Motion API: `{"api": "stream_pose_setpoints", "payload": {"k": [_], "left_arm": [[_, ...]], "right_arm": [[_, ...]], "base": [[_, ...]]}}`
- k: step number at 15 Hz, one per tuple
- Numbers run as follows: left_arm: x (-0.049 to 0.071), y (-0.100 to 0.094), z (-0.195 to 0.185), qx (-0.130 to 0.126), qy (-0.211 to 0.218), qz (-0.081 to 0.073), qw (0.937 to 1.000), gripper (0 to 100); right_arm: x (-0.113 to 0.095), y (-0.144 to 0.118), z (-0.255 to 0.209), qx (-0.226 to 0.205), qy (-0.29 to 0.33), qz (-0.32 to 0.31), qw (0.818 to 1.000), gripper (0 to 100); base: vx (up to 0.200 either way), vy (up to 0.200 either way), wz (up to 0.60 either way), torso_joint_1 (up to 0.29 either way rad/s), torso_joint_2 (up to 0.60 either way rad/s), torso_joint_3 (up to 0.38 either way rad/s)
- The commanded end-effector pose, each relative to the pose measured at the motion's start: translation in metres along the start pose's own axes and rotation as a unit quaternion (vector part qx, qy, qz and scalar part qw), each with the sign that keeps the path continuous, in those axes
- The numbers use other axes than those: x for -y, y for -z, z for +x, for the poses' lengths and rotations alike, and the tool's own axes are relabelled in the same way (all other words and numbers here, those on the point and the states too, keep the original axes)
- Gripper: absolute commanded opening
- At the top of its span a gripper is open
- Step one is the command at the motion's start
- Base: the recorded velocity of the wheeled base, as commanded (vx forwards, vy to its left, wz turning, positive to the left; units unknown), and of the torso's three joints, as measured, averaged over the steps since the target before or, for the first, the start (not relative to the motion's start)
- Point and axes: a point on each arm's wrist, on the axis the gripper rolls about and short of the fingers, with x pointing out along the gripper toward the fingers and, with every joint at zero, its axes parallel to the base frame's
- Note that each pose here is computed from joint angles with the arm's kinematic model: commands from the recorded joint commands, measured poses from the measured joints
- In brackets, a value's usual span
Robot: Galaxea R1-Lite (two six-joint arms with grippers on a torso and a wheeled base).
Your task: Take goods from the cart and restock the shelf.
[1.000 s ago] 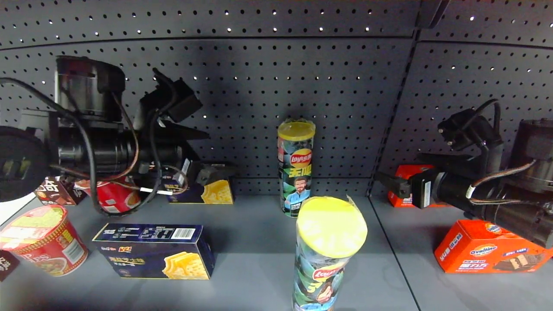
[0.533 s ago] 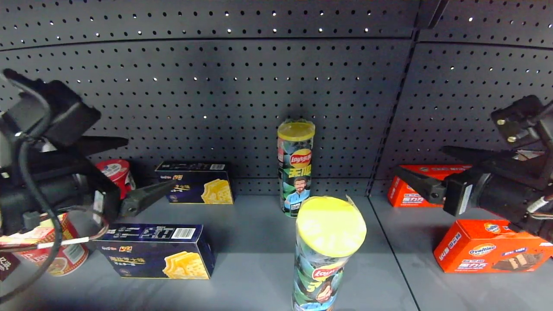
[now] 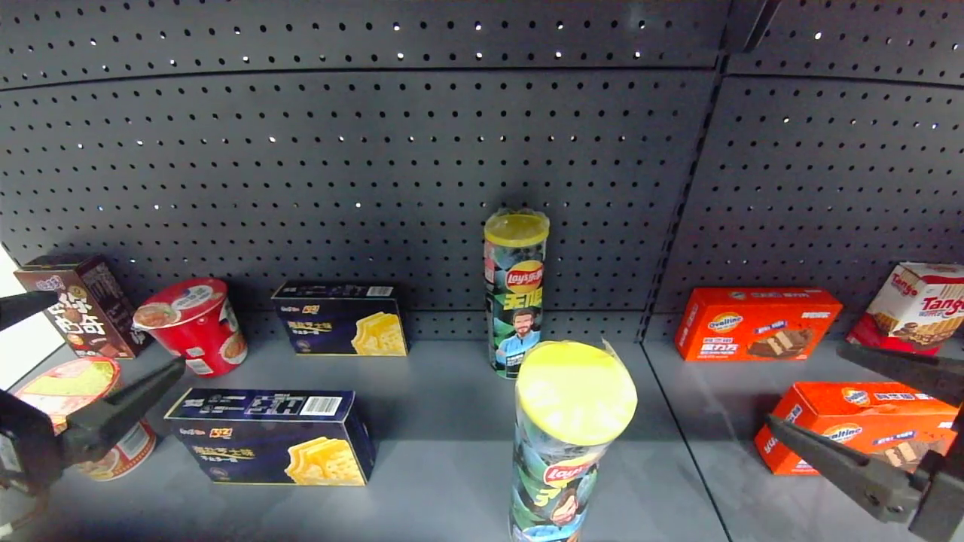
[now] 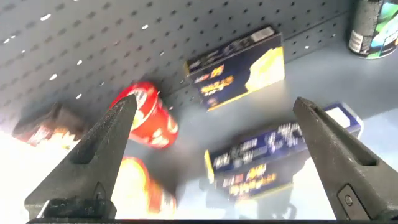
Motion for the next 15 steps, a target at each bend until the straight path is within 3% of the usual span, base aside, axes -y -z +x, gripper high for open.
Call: {"api": "stream_pose_setpoints", "payload": {"k": [1, 10, 15], "left_arm": [[0.002, 0.012, -0.015, 0.006, -0.009, -0.002, 0.9999, 100], [0.003, 0.024, -0.018, -0.014, -0.027, -0.012, 0.9995, 100], [0.005, 0.027, -0.014, -0.026, -0.021, -0.010, 0.9994, 100]], "right_arm": [[-0.008, -0.003, -0.012, 0.011, -0.029, -0.010, 0.999, 100], [-0.031, 0.022, 0.034, -0.109, -0.030, -0.053, 0.992, 100], [-0.036, 0.028, 0.053, -0.144, -0.015, -0.061, 0.988, 100]], "base": [[0.000, 0.000, 0.00, 0.000, 0.00, 0.000], [0.000, 0.000, 0.00, 0.000, 0.00, 0.000], [0.000, 0.000, 0.00, 0.000, 0.00, 0.000]]}}
